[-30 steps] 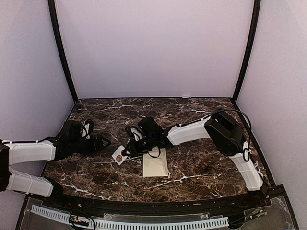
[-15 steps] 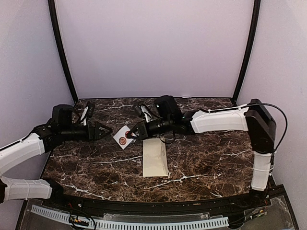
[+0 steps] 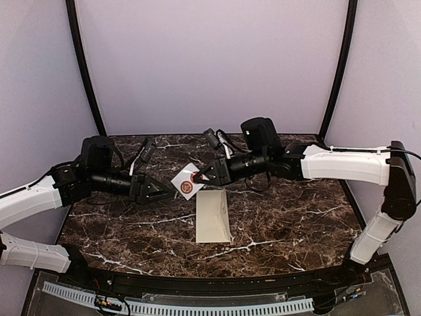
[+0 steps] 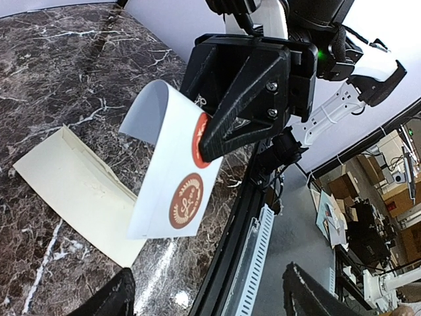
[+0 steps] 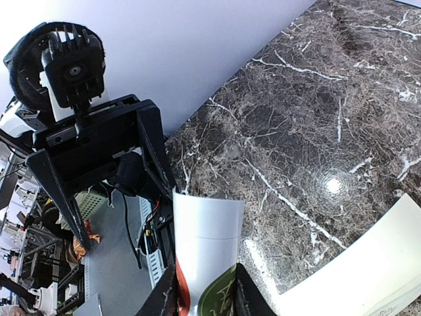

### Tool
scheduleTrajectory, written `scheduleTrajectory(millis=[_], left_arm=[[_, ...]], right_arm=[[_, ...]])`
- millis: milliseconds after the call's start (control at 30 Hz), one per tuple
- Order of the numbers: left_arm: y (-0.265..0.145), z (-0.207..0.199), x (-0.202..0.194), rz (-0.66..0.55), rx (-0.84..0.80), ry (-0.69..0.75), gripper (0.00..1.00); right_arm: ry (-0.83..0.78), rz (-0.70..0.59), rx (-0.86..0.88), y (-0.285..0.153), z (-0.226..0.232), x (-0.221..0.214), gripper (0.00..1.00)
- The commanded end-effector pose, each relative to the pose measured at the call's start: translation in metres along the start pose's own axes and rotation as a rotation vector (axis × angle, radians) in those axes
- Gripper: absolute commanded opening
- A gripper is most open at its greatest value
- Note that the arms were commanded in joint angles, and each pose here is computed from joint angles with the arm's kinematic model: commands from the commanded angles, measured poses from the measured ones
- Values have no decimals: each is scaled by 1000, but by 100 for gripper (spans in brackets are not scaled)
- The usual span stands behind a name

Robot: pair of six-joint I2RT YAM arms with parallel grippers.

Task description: Place the letter into the envelope and seal it

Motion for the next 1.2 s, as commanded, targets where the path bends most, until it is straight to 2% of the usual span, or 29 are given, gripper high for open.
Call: scheduleTrajectory(millis=[0,267,367,733,833,900,933,1000,1067,1167], left_arm=[[4,-17,10,-14,-69,46,75],[18,-22,13,-1,-95,57,69],[19,-25,16,-16,-118,60,59],[26,-24,17,-18,-172,43,33],[25,-25,17,-18,-182,47,22],[26,-25,16,-15,-191,47,11],[25,-25,16,-17,-195,51,3],[25,-25,15,-20,-200,54,0],[24,-25,14,-23,-203,57,0],[23,-27,15,-37,-204,60,0]], right_arm=[[-26,-18,31,-12,10,5,26],[-38,-19,78,-13,15,8,26],[-37,-14,84,-12,15,7,26],[-46,-12,106,-14,20,7,27],[-44,-6,113,-13,19,6,27],[-44,-7,111,-13,19,6,27],[-44,-9,106,-13,19,7,28],[-48,-21,89,-15,19,8,30],[-51,-35,66,-19,19,11,36],[-44,-64,-9,-28,16,14,50]])
Point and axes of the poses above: each gripper's point midway between its finger pads, its own y axis out along the fingers, its own z axis along the line the jaws close on, x = y × z, the point moved 9 cm from there along -y, back along the fingers, and after that the axes turned 9 degrees about -y, right-handed, at the moved point
